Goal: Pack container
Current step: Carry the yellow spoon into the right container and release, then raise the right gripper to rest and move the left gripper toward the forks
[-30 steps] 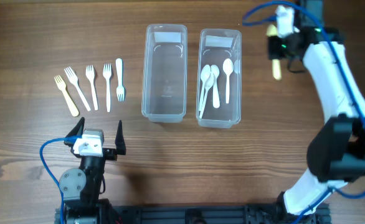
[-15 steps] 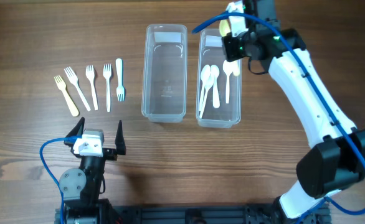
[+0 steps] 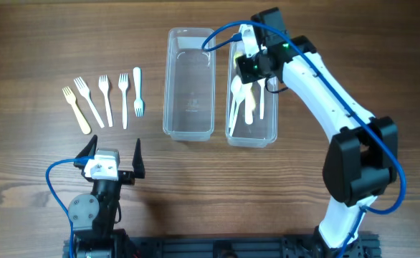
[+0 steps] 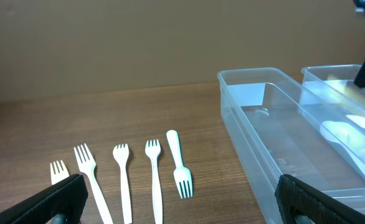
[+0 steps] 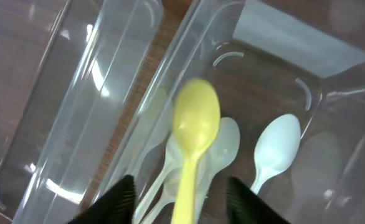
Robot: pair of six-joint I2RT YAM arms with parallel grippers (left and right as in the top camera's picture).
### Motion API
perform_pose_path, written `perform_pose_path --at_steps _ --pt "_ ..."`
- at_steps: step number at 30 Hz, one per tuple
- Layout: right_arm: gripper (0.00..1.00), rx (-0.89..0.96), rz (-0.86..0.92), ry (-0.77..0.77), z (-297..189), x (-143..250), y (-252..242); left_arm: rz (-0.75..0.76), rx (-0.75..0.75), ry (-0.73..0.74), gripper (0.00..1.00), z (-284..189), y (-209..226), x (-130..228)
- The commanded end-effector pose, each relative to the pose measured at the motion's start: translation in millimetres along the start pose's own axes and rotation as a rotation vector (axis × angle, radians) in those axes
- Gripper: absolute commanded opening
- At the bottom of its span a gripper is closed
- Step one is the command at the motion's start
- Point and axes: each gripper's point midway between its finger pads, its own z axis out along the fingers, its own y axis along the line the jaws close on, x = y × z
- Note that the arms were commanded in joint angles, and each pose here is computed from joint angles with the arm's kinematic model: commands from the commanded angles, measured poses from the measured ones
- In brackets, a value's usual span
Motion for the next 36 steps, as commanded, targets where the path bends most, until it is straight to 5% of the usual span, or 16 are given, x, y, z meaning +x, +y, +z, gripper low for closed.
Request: perform_pose_path --at_steps 1,8,14,18,23,36 --pt "0.56 -0.02 0.005 -0.005 2.0 -0.9 7.2 0.023 0.001 -0.002 1.0 0.4 -0.8 1.7" --pt "0.58 0.046 0.067 -0.11 -37.5 -29.4 -8.6 0.023 0.001 -0.002 1.0 0.4 -0.8 1.7" --pt "0.68 0.293 0.185 -0.25 -109.6 -45.1 -83.1 0.023 0.001 -0.002 1.0 0.4 -0.8 1.7" --pt "0.75 0.464 0.266 -0.259 -143.1 -30.8 -141.9 0.023 0.001 -0.002 1.0 0.4 -0.8 1.8" --pt "1.0 0.627 0.38 -0.183 -162.6 6.7 -206.5 0.023 0.001 -0.002 1.0 0.4 -0.8 1.7" --pt "0.99 0.747 0.592 -0.136 -197.9 67.0 -296.5 0.023 0.001 -0.002 1.0 0.4 -0.8 1.7"
